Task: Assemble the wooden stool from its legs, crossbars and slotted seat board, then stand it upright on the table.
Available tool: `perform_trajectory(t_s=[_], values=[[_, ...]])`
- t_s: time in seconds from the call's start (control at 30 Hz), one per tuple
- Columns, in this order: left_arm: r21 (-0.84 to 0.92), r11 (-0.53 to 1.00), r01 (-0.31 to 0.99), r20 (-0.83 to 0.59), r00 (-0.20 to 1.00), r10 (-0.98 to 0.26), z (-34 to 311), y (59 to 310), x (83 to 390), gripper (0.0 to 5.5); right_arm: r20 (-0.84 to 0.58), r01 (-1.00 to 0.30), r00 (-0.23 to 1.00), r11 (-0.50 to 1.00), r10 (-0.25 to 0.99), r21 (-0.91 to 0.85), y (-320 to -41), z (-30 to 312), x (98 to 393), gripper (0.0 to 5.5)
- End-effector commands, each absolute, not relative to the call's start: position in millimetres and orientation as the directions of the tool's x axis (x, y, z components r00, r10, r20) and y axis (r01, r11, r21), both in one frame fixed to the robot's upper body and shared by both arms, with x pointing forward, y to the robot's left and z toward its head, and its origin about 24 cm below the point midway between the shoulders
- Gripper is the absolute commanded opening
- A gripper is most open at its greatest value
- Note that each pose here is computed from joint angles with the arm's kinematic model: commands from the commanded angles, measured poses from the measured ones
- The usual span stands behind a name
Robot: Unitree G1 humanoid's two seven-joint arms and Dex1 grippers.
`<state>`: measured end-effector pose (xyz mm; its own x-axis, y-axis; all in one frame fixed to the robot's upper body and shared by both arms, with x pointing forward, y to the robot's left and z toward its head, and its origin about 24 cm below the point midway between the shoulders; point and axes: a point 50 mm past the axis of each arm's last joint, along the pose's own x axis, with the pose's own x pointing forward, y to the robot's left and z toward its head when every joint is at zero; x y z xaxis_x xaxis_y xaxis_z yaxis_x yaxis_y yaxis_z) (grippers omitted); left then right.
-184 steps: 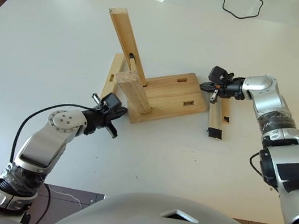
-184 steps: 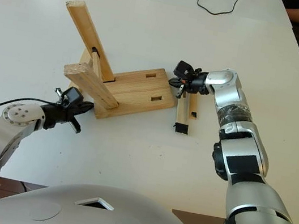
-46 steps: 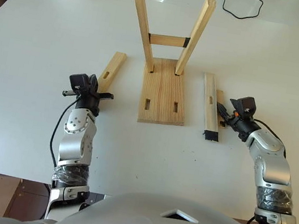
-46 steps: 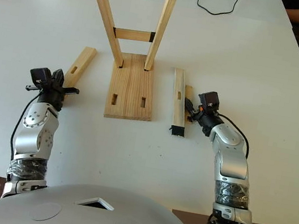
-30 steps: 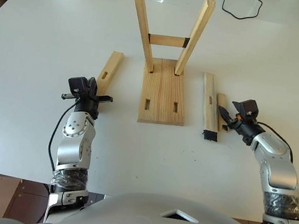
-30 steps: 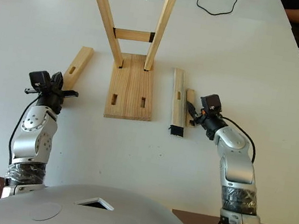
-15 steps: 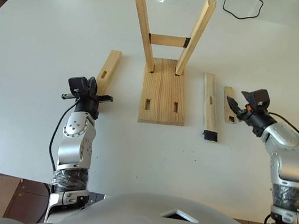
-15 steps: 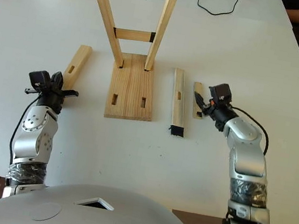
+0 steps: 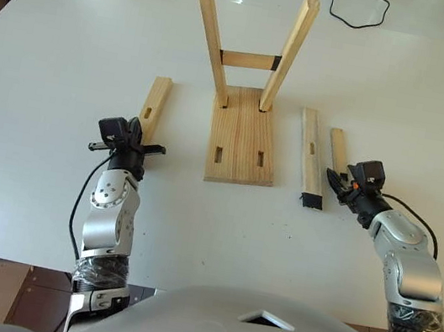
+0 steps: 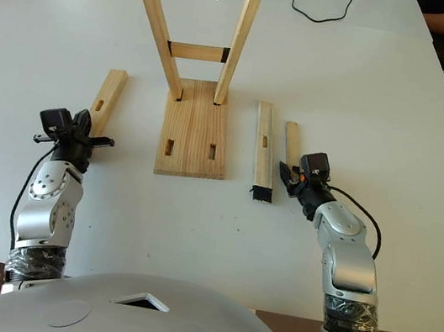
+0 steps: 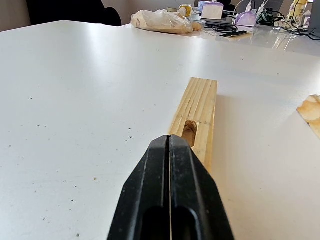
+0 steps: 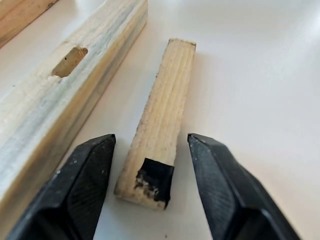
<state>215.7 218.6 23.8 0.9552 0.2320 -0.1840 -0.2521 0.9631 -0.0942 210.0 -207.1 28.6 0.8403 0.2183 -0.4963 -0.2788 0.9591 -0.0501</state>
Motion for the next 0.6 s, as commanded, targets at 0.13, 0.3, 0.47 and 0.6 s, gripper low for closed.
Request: perform_trajectory(t_s=[0.13, 0.3, 0.47, 0.6], values=[[-0.101, 0.957, -0.273, -0.256, 0.936, 0.240, 11.8, 220.4, 206.2, 0.00, -0.602, -0.184, 0.786, 0.983, 0.137, -0.017, -210.1, -0.6, 186.8, 1.99], [-0.135, 0.948, -0.288, -0.209, 0.944, 0.257, 21.8, 224.0, 207.3, 0.00, -0.559, -0.146, 0.823, 0.988, 0.097, -0.043, -210.0, 0.5, 192.6, 1.32], [-0.144, 0.960, -0.240, -0.187, 0.959, 0.212, 28.1, 220.8, 209.9, 0.00, -0.479, -0.067, 0.876, 0.998, 0.050, -0.017, -211.5, 8.0, 194.5, 1.32], [-0.151, 0.969, -0.196, -0.151, 0.973, 0.173, 38.5, 224.2, 215.6, 0.00, -0.392, 0.047, 0.920, 0.998, -0.023, 0.051, -213.0, 15.6, 201.5, 1.32]])
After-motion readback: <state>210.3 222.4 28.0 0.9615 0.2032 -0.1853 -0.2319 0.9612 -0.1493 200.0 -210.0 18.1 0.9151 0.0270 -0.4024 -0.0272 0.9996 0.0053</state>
